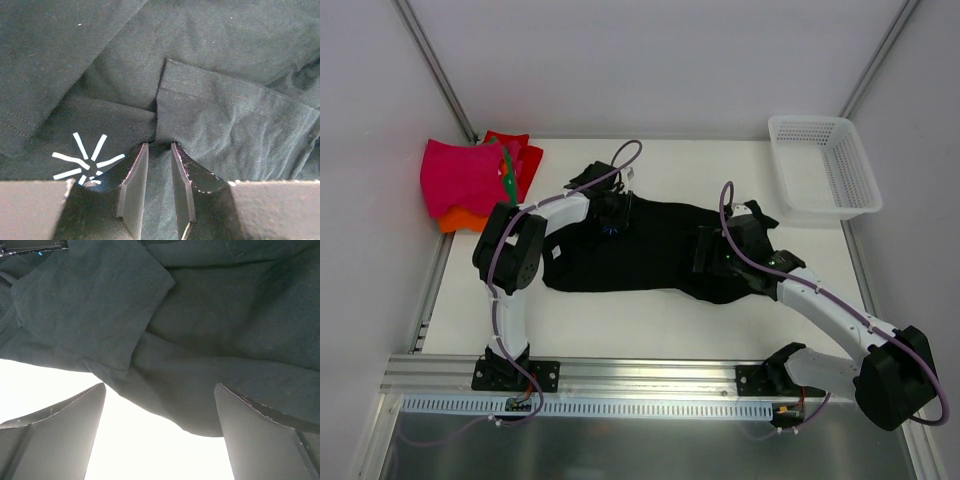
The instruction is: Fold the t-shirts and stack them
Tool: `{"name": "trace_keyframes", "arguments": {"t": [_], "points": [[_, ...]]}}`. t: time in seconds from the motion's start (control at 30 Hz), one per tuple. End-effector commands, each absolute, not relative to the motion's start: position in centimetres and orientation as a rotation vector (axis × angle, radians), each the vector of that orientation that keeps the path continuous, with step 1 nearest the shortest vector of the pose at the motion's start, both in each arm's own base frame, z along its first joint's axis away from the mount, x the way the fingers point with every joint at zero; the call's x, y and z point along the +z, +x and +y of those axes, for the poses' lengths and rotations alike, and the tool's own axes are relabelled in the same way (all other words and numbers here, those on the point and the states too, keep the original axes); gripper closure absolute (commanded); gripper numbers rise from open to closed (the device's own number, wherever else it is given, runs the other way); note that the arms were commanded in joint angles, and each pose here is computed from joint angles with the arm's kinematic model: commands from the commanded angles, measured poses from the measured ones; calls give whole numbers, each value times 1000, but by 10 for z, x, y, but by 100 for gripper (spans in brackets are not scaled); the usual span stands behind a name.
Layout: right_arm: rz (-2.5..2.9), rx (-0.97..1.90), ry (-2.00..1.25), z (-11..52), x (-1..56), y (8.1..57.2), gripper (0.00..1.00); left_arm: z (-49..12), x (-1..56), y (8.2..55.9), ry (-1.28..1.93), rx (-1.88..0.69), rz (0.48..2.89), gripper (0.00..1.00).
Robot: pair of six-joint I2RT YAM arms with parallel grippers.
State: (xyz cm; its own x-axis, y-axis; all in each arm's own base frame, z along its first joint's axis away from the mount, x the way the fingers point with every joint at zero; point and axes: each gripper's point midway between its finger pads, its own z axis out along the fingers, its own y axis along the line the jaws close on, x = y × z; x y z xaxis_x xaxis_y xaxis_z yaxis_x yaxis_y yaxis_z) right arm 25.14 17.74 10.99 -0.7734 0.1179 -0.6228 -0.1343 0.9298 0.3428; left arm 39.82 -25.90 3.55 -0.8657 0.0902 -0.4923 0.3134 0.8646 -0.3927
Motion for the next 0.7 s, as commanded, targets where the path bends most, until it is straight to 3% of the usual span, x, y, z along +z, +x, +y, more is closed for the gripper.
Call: {"name": "trace_keyframes", "arguments": {"t": [0.0, 0.17, 0.2, 0.23, 0.3, 0.5, 0.67], "points": [[2366, 500, -12, 179, 118, 255, 5, -272, 54, 405, 371, -675, 2492, 75], [2381, 501, -12, 182, 112, 256, 5, -269, 57, 407, 387, -651, 2476, 78], [2384, 498, -11, 181, 111, 256, 5, -270, 57, 407, 386, -655, 2477, 83], [2384, 496, -10, 181, 111, 257, 5, -272, 57, 406, 390, -661, 2477, 93], [2387, 492, -10, 181, 110, 257, 5, -273, 56, 405, 398, -661, 2481, 100], [2385, 470, -3, 178, 109, 258, 5, -270, 56, 400, 388, -635, 2484, 100], [2384, 438, 1, 173, 109, 259, 5, -259, 97, 382, 371, -525, 2404, 100]]}}
